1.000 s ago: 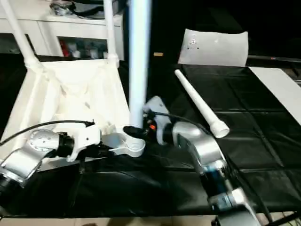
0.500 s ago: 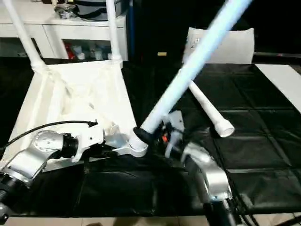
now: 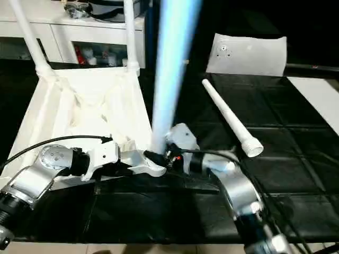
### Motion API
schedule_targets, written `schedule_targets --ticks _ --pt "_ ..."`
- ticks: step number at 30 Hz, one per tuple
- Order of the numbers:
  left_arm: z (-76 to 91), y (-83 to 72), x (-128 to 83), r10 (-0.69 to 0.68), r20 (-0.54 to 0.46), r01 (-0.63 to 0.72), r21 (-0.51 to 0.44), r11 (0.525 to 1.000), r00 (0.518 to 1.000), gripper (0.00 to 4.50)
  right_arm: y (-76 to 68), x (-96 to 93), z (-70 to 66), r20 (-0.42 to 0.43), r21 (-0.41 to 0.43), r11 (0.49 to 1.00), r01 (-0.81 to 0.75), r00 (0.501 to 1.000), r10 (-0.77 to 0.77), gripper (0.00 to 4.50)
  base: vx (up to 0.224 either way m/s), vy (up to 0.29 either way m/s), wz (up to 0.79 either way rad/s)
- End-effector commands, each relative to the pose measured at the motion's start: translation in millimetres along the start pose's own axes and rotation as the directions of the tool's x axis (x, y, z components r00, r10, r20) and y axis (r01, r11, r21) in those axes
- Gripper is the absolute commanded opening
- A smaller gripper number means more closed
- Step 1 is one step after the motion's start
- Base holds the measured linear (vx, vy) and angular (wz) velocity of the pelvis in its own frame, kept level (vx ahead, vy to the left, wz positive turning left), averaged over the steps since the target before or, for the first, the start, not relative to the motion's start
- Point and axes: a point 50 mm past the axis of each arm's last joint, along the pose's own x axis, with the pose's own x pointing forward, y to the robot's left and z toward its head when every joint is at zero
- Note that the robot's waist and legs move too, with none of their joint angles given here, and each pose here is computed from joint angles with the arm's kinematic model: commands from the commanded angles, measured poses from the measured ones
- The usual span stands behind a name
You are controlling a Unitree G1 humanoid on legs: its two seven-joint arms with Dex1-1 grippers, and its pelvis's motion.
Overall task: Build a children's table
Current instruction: Insert table leg to table base, then rotate leg to tighten
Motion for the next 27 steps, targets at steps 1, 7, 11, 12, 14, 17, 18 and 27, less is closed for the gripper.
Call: schedule_targets --ticks 1,7,11,12,14,17,18,27 --pt "-1.5 5.7 -5.3 -0.003 -0.090 0.010 0.072 0.997 0.996 0.00 22.5 7.0 -30.4 -0.092 0.119 0.982 -0.144 0.984 0.155 1.89 0.000 0.000 0.00" --pt "7.0 21.0 -8.9 -0.008 -0.123 0.022 0.114 0.993 0.992 0.00 39.4 10.2 -37.9 -0.063 0.186 0.955 -0.232 0.967 0.247 1.89 0.000 0.000 0.00" --pt "4.2 25.2 -12.5 0.006 -0.151 0.012 0.118 0.993 0.989 0.00 46.7 11.8 -37.4 -0.048 0.195 0.945 -0.262 0.960 0.276 1.89 0.000 0.000 0.00" --pt "2.9 27.0 -14.5 0.018 -0.156 -0.001 0.108 0.994 0.988 0.00 49.4 12.9 -36.9 -0.042 0.196 0.943 -0.268 0.959 0.282 1.89 0.000 0.000 0.00" --pt "1.0 28.1 -16.5 0.033 -0.159 -0.018 0.096 0.995 0.987 0.00 49.5 14.4 -36.6 -0.040 0.196 0.946 -0.257 0.962 0.269 1.89 0.000 0.000 0.00" --pt "-2.1 26.6 -19.7 0.063 -0.146 -0.056 0.057 0.997 0.987 0.00 40.8 17.7 -36.1 -0.038 0.193 0.966 -0.173 0.982 0.183 1.89 0.000 0.000 0.00" --pt "-2.0 25.2 -20.7 0.076 -0.129 -0.072 0.031 0.997 0.989 0.00 36.5 19.0 -35.9 -0.039 0.195 0.972 -0.130 0.989 0.140 1.89 0.000 0.000 0.00" --pt "9.2 -4.3 -19.2 0.260 -0.019 -0.258 -0.212 0.943 0.965 0.00 -4.7 30.5 -26.5 -0.040 0.244 0.919 0.310 0.950 -0.310 1.89 0.000 0.000 0.00"
